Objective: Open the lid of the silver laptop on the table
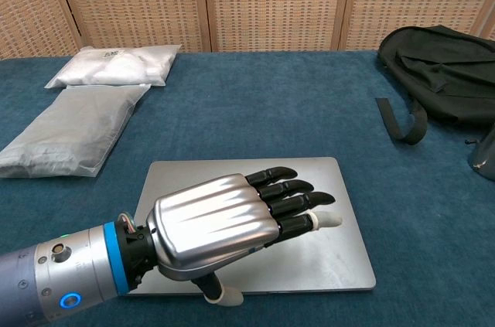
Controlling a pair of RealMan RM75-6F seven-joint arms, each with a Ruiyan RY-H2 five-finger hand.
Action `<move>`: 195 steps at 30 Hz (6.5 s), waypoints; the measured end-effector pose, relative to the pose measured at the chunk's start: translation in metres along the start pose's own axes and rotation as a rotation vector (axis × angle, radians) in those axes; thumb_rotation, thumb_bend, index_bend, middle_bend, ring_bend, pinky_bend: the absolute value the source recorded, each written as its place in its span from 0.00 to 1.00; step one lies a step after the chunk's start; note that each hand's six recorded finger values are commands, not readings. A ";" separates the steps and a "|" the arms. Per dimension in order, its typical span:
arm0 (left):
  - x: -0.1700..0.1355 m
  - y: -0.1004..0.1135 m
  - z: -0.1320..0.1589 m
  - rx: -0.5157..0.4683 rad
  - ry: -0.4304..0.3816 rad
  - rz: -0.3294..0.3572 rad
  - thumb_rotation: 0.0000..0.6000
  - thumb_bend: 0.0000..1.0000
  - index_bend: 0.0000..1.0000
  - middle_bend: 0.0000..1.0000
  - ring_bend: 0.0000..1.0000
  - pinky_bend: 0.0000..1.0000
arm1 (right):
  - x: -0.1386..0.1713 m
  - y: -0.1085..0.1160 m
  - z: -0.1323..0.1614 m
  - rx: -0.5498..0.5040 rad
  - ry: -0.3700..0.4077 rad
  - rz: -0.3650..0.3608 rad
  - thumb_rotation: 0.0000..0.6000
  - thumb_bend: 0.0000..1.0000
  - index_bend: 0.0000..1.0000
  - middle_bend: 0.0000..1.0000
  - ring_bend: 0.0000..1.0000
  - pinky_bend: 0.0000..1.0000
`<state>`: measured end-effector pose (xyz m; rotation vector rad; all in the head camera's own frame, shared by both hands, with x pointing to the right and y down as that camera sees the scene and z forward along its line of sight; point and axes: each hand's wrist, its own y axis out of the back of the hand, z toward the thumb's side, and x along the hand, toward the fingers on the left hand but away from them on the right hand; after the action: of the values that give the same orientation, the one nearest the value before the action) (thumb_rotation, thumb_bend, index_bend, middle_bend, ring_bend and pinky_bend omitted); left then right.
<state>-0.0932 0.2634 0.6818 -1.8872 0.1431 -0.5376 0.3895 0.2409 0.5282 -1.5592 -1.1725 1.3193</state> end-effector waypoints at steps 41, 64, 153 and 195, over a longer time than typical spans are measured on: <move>0.015 0.003 -0.003 0.032 0.065 0.014 1.00 0.40 0.00 0.00 0.00 0.00 | -0.001 -0.001 0.001 -0.016 0.004 0.009 1.00 0.00 0.06 0.00 0.00 0.00; 0.039 0.041 -0.053 0.069 0.411 0.183 1.00 0.46 0.00 0.00 0.00 0.00 | 0.000 -0.006 0.009 -0.025 0.036 0.025 1.00 0.03 0.06 0.00 0.00 0.00; 0.026 0.051 -0.133 0.010 0.583 0.186 1.00 0.45 0.00 0.00 0.00 0.00 | -0.085 -0.196 0.171 -0.015 0.371 0.703 1.00 0.98 0.19 0.12 0.05 0.11; 0.020 0.108 -0.260 0.005 0.853 0.227 1.00 0.37 0.00 0.00 0.00 0.00 | -0.088 -0.201 0.163 0.052 0.386 0.721 1.00 0.98 0.19 0.12 0.05 0.12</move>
<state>-0.1707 -0.0069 0.6625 -1.4981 0.8949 -1.1462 0.1921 0.2126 0.7148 -2.1794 -0.3297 1.3619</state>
